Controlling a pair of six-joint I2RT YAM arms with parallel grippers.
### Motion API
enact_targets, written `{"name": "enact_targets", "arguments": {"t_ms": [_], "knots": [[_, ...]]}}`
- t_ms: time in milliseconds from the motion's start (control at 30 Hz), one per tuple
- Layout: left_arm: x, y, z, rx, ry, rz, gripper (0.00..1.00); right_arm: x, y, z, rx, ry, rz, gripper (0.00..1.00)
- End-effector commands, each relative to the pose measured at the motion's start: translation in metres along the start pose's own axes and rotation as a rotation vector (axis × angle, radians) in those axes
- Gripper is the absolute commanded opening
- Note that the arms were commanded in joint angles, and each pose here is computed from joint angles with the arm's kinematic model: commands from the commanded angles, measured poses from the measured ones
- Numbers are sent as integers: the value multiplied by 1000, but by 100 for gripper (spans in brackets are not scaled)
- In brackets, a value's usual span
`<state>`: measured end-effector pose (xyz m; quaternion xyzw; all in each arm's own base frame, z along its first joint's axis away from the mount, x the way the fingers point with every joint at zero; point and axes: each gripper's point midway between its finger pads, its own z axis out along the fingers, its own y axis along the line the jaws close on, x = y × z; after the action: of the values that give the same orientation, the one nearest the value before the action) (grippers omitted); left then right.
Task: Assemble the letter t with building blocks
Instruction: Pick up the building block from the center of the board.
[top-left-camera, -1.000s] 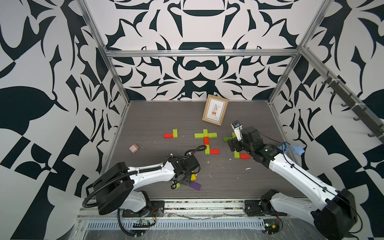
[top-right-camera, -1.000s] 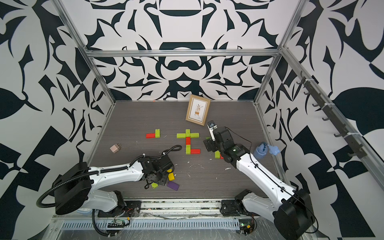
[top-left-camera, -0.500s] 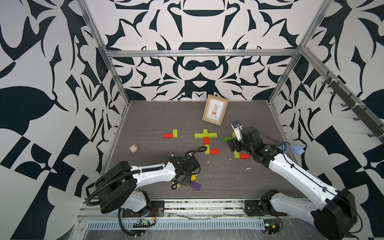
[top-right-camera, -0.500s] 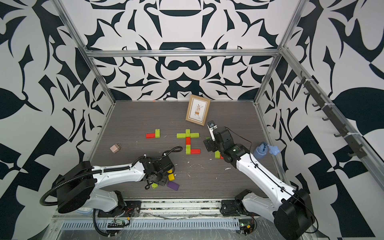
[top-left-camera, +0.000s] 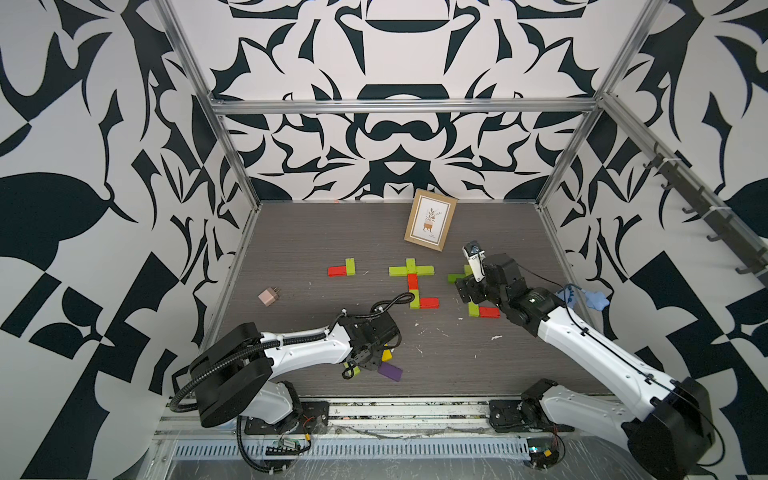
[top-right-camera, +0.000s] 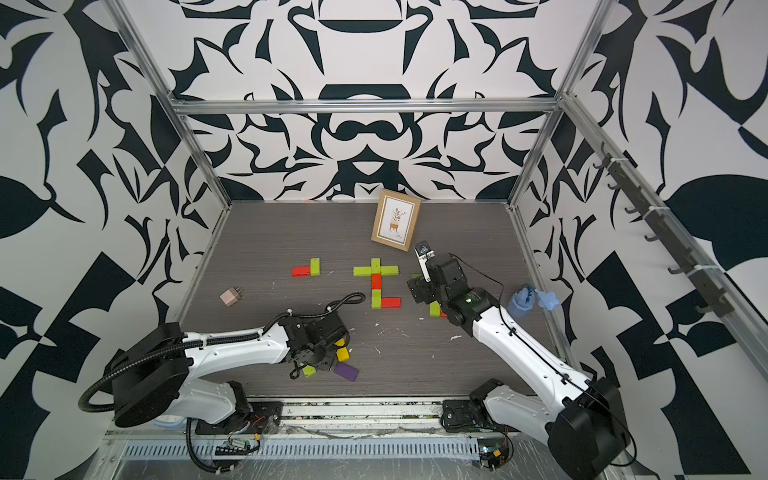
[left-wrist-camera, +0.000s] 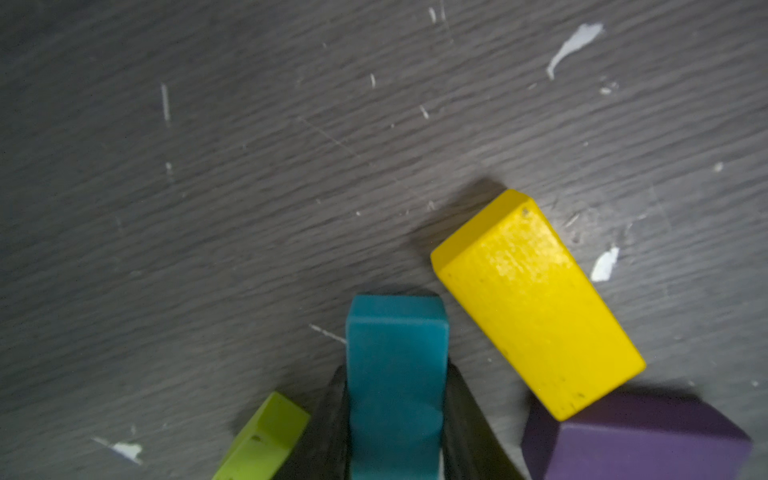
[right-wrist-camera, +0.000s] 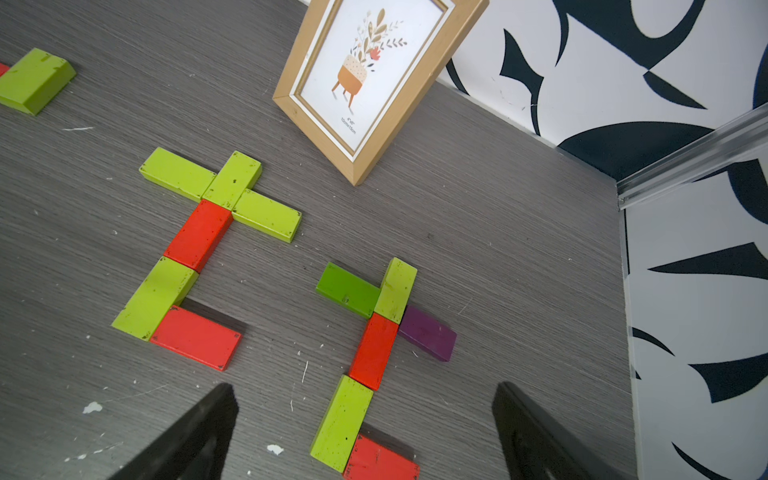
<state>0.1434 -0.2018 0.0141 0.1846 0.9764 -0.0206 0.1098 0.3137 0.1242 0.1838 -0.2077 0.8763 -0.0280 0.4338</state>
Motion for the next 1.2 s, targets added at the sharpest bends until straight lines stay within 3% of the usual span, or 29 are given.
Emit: {"name": "enact_targets", "arguments": {"t_ms": [0, 300, 500, 767, 900, 1167], "knots": [[7, 2, -3, -11, 39, 23, 21, -11, -6, -5, 23, -42, 14, 99], [-26, -4, -49, 33, -30, 91, 21, -11, -6, -5, 22, -45, 16, 99], [-60, -3, -88, 81, -116, 159, 15, -11, -6, -7, 23, -48, 18, 99], [-108, 36, -133, 157, -153, 164, 7, -12, -7, -9, 25, -60, 28, 99], [-134, 54, -149, 125, -207, 199, 0, -14, -8, -11, 26, -67, 31, 99], [-178, 73, -162, -39, -337, 337, 0, -16, -9, -14, 26, -86, 39, 99]]}}
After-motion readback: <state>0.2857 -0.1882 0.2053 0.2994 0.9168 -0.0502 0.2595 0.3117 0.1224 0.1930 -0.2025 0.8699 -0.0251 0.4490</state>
